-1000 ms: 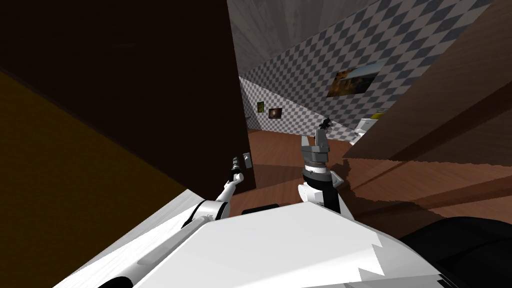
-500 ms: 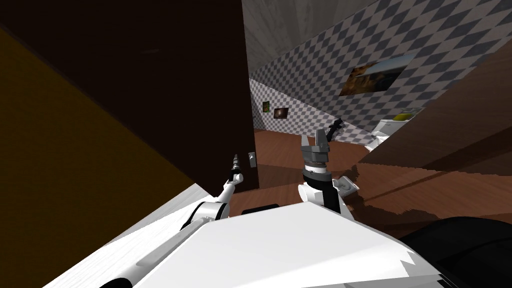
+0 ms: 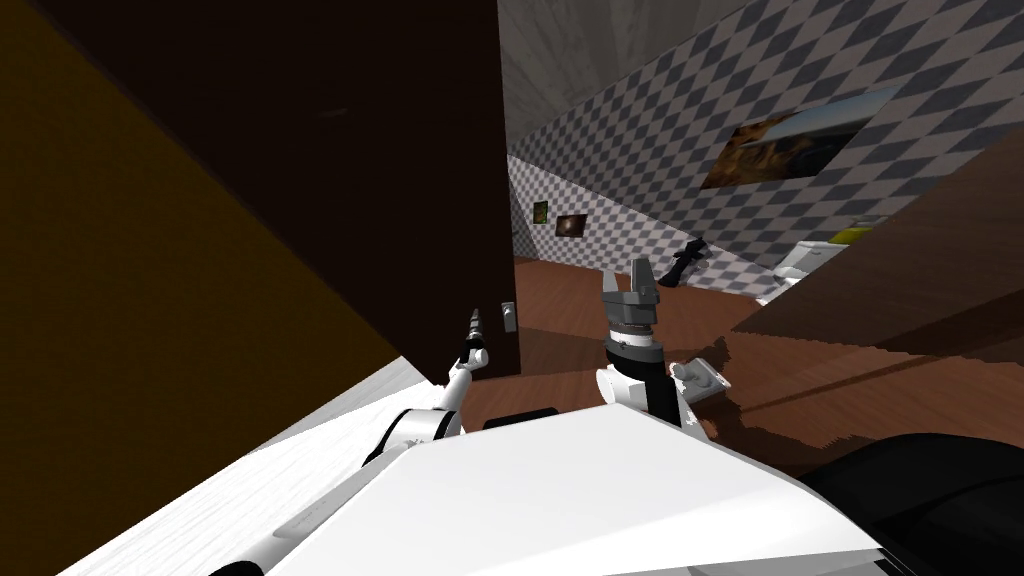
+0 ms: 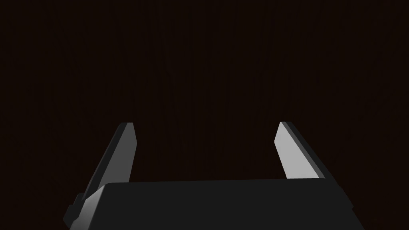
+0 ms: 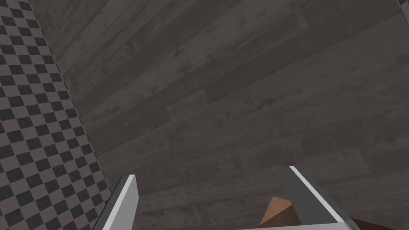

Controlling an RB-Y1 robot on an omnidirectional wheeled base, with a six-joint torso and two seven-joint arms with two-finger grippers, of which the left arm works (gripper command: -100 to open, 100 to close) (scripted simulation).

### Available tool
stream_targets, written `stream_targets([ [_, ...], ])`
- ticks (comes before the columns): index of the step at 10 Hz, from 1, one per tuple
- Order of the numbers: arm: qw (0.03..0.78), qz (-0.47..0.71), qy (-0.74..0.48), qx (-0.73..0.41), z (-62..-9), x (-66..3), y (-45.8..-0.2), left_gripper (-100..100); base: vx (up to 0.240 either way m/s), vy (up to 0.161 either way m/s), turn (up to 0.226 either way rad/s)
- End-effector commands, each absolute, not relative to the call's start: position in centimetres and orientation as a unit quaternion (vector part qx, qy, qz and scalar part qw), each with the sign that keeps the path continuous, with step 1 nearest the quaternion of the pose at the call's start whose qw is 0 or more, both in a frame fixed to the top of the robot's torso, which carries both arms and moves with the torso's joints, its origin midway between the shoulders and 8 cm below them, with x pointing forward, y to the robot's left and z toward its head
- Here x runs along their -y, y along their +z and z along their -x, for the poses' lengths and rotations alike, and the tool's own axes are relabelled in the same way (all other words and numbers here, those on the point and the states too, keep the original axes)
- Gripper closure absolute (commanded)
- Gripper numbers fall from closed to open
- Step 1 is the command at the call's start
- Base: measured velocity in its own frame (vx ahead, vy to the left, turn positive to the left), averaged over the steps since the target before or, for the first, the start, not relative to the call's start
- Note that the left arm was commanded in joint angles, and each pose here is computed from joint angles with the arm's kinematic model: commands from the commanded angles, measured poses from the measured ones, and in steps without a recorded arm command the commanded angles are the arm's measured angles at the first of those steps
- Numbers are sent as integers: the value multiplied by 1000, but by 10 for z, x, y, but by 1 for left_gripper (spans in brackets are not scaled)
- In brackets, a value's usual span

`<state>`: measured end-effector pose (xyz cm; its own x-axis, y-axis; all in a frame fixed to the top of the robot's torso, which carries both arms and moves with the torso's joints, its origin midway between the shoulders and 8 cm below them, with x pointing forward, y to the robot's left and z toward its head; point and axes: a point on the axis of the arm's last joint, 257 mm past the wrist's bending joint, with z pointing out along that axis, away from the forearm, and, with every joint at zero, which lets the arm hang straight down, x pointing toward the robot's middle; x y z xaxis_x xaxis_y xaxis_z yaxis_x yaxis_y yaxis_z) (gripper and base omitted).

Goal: Push the door open

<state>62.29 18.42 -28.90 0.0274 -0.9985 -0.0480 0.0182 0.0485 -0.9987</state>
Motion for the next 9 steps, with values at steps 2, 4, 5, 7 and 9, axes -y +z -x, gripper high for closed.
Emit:
stream_targets([
  [2, 509, 488, -496, -507, -621, -167, -293, -100, -113, -91, 83],
  [4, 501, 488, -502, -509, -619, -156, -294, -100, -164, -117, 33],
  [5, 498, 488, -504, -510, -619, -152, -294, -100, -156, -128, 8],
  [7, 493, 488, -507, -511, -618, -146, -295, -100, -120, -134, -9],
  [9, 492, 488, -508, -511, -617, -144, -295, -100, -14, -44, 14],
])
